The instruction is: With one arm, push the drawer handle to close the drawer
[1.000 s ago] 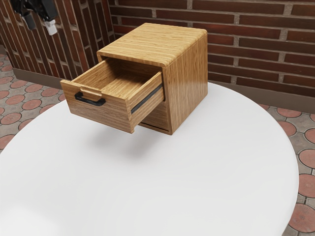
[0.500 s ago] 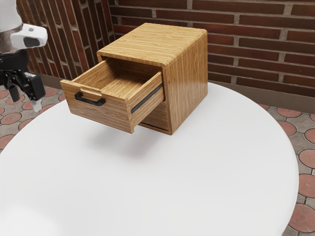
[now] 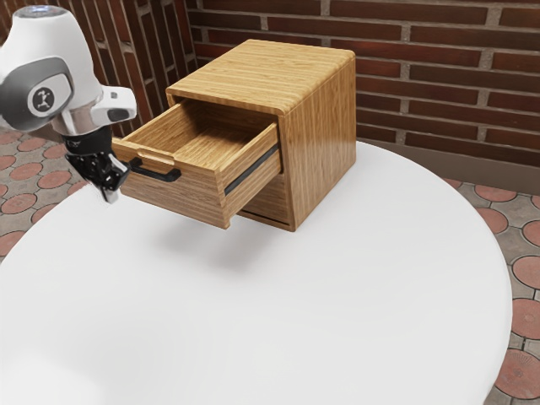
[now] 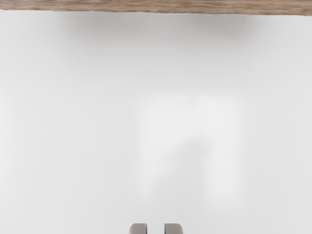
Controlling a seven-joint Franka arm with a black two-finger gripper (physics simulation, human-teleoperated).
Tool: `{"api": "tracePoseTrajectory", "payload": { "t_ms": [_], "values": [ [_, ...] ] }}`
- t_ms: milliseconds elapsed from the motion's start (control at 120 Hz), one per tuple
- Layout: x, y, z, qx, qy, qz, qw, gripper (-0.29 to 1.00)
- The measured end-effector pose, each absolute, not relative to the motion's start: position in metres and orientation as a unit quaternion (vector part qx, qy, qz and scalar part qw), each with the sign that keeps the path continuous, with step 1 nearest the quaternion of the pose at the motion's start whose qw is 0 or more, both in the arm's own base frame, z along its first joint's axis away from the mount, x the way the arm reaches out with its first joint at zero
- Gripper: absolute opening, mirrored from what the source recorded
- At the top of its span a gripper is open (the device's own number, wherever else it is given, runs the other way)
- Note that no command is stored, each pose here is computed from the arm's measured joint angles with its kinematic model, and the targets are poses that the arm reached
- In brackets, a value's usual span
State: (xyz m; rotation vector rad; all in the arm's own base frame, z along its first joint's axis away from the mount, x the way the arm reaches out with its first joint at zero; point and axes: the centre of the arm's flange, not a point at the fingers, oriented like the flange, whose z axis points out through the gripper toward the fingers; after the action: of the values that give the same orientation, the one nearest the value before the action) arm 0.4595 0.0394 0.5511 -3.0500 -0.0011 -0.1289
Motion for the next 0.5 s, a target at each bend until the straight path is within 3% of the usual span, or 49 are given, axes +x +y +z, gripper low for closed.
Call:
{"api": "tracePoseTrajectory", "payload": {
  "t_ms": [500],
  "values": [
    [0.536, 0.045, 0.526, -0.998, 0.026, -0.05, 0.039, -0.08]
  ]
}}
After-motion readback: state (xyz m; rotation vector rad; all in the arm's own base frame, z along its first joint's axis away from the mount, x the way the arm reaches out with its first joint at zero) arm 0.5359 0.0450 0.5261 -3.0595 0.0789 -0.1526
